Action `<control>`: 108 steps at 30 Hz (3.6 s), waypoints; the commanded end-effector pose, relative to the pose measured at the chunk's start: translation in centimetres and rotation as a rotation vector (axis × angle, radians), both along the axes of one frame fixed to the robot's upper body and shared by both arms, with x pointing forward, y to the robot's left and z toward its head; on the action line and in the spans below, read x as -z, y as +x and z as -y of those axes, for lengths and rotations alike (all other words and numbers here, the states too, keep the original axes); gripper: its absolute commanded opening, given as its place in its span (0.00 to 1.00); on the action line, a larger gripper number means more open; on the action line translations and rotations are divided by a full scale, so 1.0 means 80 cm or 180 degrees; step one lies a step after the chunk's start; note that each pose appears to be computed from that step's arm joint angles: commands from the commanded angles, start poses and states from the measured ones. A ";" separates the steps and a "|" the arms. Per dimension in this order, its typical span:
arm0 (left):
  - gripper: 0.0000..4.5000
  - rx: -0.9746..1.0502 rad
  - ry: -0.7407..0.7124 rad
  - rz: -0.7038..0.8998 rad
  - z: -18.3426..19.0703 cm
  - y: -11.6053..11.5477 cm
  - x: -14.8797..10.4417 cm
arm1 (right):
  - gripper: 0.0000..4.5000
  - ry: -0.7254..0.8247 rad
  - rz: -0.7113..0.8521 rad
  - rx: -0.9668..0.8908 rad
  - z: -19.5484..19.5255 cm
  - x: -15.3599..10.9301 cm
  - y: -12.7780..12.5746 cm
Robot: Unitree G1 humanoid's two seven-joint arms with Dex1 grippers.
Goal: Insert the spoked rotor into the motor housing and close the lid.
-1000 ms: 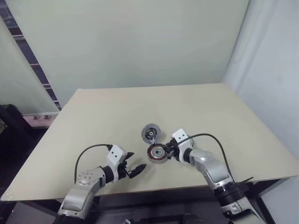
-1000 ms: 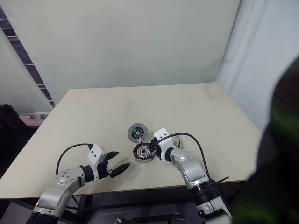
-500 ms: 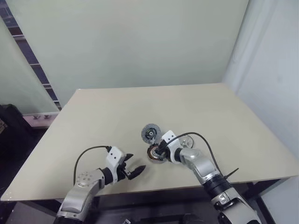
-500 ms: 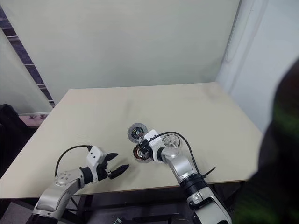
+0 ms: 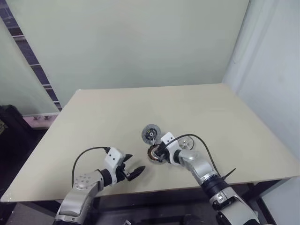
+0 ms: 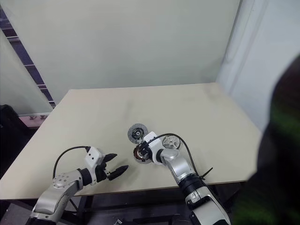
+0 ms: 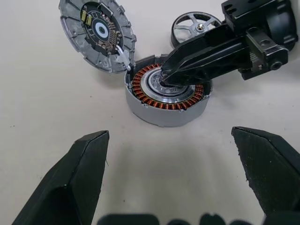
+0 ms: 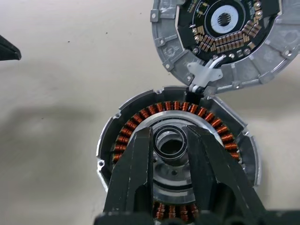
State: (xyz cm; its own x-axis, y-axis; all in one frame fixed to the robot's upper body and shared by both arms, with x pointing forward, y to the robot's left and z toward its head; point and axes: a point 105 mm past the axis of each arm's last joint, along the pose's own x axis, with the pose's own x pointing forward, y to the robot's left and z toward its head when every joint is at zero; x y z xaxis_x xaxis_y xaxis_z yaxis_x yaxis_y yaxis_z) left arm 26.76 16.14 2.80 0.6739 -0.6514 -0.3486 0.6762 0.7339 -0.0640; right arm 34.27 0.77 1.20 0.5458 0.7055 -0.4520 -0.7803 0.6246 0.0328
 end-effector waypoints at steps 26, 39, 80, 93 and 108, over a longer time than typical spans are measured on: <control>1.00 0.0006 0.0010 0.0200 0.000 0.007 -0.020 | 0.24 -0.0017 0.0048 0.0042 0.000 0.000 0.009; 1.00 0.0022 0.0020 0.0190 0.001 0.007 -0.019 | 0.83 0.0343 0.0209 0.0071 -0.006 -0.036 0.011; 1.00 0.0094 -0.0022 0.0181 0.010 0.011 -0.016 | 1.00 0.0826 0.0496 0.1693 0.149 -0.105 0.070; 1.00 0.0124 -0.0031 0.0200 0.013 0.016 -0.017 | 1.00 0.1232 -0.0538 0.2323 0.190 -0.041 0.062; 1.00 0.0110 -0.0003 0.0205 0.010 0.016 -0.019 | 1.00 0.1823 -0.1252 0.2417 0.172 -0.012 0.052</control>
